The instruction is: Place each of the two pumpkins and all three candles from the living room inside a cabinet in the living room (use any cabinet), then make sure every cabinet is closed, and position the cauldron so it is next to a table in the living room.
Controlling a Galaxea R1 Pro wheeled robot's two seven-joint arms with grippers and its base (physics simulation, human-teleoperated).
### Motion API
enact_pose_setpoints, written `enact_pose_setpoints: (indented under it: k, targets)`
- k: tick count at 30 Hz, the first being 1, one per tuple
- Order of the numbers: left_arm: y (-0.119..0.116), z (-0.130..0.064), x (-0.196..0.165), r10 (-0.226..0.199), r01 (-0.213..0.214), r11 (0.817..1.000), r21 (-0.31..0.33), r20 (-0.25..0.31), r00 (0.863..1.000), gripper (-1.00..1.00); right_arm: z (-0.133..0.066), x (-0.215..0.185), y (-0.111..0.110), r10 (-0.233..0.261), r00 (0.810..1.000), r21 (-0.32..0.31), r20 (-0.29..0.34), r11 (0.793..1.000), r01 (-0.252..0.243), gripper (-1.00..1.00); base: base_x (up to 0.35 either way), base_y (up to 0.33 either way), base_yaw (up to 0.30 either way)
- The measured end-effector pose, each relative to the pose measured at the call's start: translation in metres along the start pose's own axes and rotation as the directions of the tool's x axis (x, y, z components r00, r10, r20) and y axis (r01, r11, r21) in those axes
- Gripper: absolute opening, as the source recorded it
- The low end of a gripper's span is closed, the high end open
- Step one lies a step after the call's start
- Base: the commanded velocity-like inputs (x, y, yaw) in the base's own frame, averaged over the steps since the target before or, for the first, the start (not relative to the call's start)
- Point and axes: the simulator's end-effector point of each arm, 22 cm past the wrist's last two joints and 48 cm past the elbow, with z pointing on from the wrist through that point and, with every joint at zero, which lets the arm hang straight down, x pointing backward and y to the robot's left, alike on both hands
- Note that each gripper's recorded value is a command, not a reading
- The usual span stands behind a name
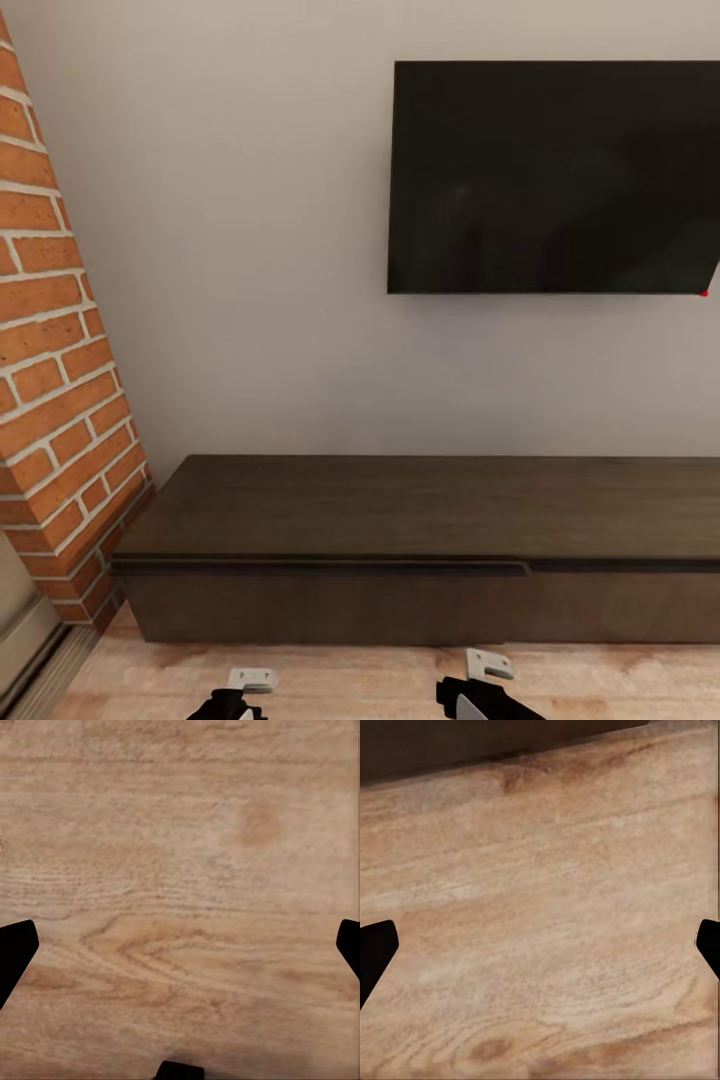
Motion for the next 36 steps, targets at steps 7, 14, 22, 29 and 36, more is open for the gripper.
enact_pose_setpoints:
  k: [7, 14, 22, 29, 36]
  targets:
    - [0.002, -0.013, -0.006, 0.002, -0.002, 1.000, 0.001, -0.003, 1.000, 1.00, -0.012, -0.008, 0.000, 0.000, 1.000, 0.001, -0.003, 1.000, 0.000, 1.00, 0.000, 0.000, 0.000]
    - [0.009, -0.022, -0.003, 0.005, -0.005, 1.000, -0.010, -0.023, 1.000, 1.00, -0.024, -0.018, -0.001, 0.000, 1.000, 0.002, -0.003, 1.000, 0.000, 1.00, 0.000, 0.000, 0.000]
    - [0.020, -0.035, -0.011, 0.003, -0.004, 1.000, -0.021, -0.025, 1.000, 1.00, -0.038, -0.032, 0.001, -0.001, 1.000, -0.004, 0.005, 1.000, 0.001, 1.00, 0.000, 0.000, 0.000]
    - [0.030, -0.045, -0.011, 0.007, -0.008, 0.999, -0.035, -0.041, 0.999, 1.00, -0.050, -0.042, 0.001, -0.001, 1.000, -0.004, 0.007, 1.000, 0.001, 1.00, 0.000, 0.000, 0.000]
    - [0.033, -0.057, -0.015, 0.010, -0.011, 0.999, -0.038, -0.047, 0.999, 1.00, -0.061, -0.050, -0.003, -0.001, 1.000, 0.002, 0.004, 1.000, 0.001, 1.00, 0.000, 0.000, 0.000]
